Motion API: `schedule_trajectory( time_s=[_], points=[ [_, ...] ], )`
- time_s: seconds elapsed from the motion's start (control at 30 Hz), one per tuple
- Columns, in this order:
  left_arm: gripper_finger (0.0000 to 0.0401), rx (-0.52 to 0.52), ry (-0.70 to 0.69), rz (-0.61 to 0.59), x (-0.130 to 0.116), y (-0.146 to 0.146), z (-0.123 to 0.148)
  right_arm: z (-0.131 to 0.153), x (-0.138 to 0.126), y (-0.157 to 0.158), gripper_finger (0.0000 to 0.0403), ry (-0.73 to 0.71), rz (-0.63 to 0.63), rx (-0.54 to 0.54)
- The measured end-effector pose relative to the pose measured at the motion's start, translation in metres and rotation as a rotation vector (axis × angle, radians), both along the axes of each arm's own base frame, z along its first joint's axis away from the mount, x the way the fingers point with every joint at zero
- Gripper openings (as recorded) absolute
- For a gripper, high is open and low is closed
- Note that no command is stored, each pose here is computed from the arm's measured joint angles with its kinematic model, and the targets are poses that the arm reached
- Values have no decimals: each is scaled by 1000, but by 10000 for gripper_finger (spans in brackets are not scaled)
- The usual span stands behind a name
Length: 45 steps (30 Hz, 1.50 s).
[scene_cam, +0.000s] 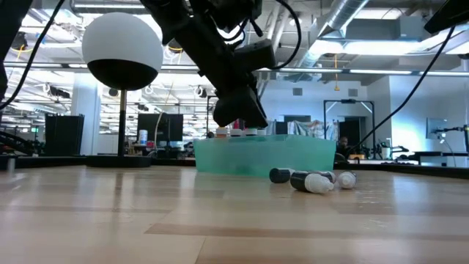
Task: Pick & Place food coloring
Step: Put the small black food coloring bottle into the green bin, then put the small brown food coloring bottle into the green bin
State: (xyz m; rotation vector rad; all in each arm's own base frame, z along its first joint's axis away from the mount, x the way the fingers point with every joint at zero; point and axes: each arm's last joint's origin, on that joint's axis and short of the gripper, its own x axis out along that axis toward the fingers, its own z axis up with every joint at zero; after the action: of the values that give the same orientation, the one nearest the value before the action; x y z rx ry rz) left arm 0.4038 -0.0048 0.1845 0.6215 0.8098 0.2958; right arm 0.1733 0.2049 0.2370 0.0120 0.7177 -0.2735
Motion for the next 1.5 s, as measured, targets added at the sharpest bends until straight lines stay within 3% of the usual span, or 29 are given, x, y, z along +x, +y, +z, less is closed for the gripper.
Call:
schedule_trajectory(
  time_s=[0.37,0.57,0.8,0.9,1.13,1.3,1.5],
  points=[
    [135,-14,-1,11,0,0,-1,1,1,2,133,-14,-5,25],
    [135,-33,57,-36,-12,-27,6,-12,5,7,132,49,-74,149],
    [135,-108,132,-86,-36,-65,8,-45,13,21,132,302,-202,371],
    [135,-119,129,-111,-42,-78,8,-46,18,24,132,339,-253,435],
    [134,-125,127,-155,-49,-103,7,-35,30,24,132,304,-331,528],
    [134,-137,136,-160,-55,-115,6,-41,38,19,132,383,-445,615],
    [134,-144,147,-174,-61,-125,5,-53,46,16,132,443,-514,639]
  ],
)
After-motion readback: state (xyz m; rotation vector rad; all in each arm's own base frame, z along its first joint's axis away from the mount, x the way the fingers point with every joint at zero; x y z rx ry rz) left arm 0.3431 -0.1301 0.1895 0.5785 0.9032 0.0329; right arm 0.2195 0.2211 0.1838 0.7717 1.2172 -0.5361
